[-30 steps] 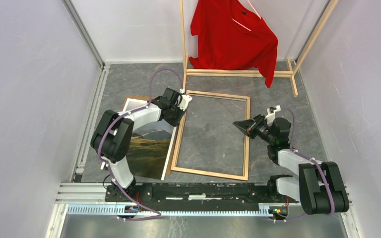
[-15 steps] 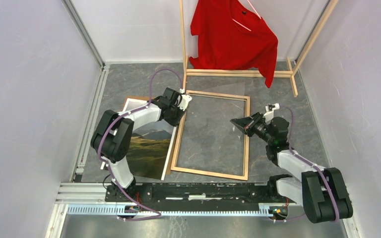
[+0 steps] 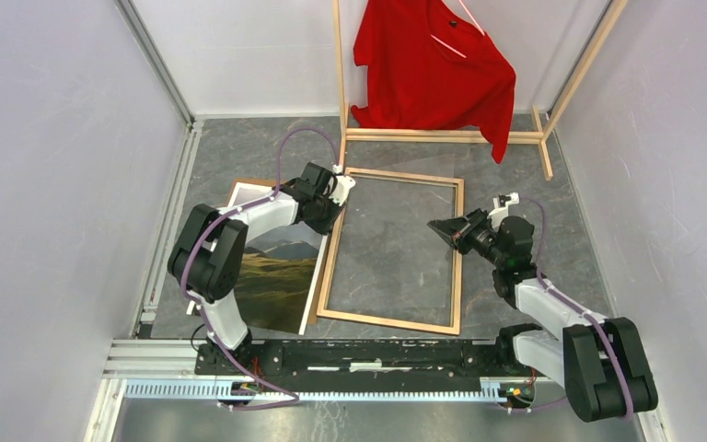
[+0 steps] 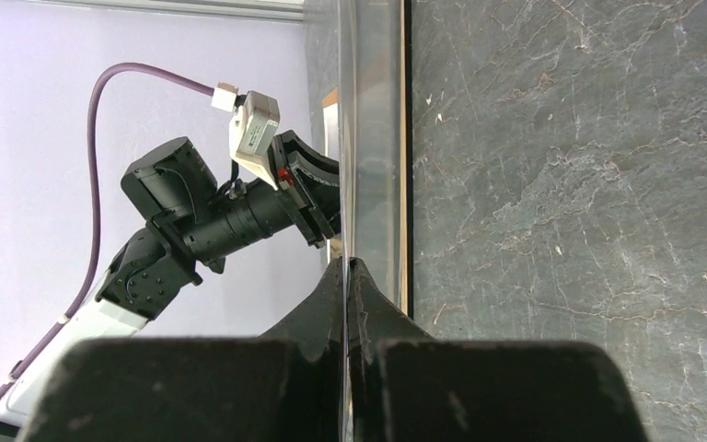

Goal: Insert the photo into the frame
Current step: Place the photo frame item in the photo frame.

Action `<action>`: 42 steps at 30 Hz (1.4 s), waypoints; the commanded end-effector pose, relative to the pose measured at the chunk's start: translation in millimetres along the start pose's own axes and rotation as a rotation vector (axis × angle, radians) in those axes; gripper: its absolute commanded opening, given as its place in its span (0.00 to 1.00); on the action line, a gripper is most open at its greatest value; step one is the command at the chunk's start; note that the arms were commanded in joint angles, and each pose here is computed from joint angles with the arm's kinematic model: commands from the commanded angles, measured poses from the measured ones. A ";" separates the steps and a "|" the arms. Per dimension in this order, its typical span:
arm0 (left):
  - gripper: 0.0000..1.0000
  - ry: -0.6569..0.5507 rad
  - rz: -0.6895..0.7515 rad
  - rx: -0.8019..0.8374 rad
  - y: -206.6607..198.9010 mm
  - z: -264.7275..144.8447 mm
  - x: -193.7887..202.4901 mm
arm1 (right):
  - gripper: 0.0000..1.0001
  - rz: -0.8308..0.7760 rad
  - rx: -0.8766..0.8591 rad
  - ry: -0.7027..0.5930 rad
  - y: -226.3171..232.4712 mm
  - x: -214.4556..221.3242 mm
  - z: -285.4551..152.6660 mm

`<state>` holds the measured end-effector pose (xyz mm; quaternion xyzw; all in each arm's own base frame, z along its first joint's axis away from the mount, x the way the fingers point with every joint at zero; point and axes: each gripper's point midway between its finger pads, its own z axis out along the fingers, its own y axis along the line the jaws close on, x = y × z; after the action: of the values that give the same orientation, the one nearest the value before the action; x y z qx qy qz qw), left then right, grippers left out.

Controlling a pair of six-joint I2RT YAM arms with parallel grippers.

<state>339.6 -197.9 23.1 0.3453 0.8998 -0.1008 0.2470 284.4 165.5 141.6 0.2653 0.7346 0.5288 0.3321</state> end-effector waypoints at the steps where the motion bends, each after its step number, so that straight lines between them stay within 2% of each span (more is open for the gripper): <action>1: 0.26 0.005 0.038 0.105 -23.6 -5.9 5.4 | 0.00 -0.011 -0.048 -0.017 25.5 -4.7 2.2; 16: 0.25 0.006 0.043 0.109 -24.4 -6.3 6.5 | 0.00 -0.012 -0.075 -0.014 45.3 1.2 6.3; 26: 0.23 0.006 0.043 0.112 -25.2 -6.3 6.5 | 0.00 -0.011 -0.054 0.008 40.6 14.5 12.9; 42: 0.22 0.013 0.055 0.095 -21.8 -7.3 9.6 | 0.00 -0.107 0.069 0.005 -5.0 9.6 8.6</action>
<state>330.7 -197.9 23.0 0.3484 0.8999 -0.1112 0.2377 287.9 180.3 151.6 0.2526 0.7414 0.5106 0.3547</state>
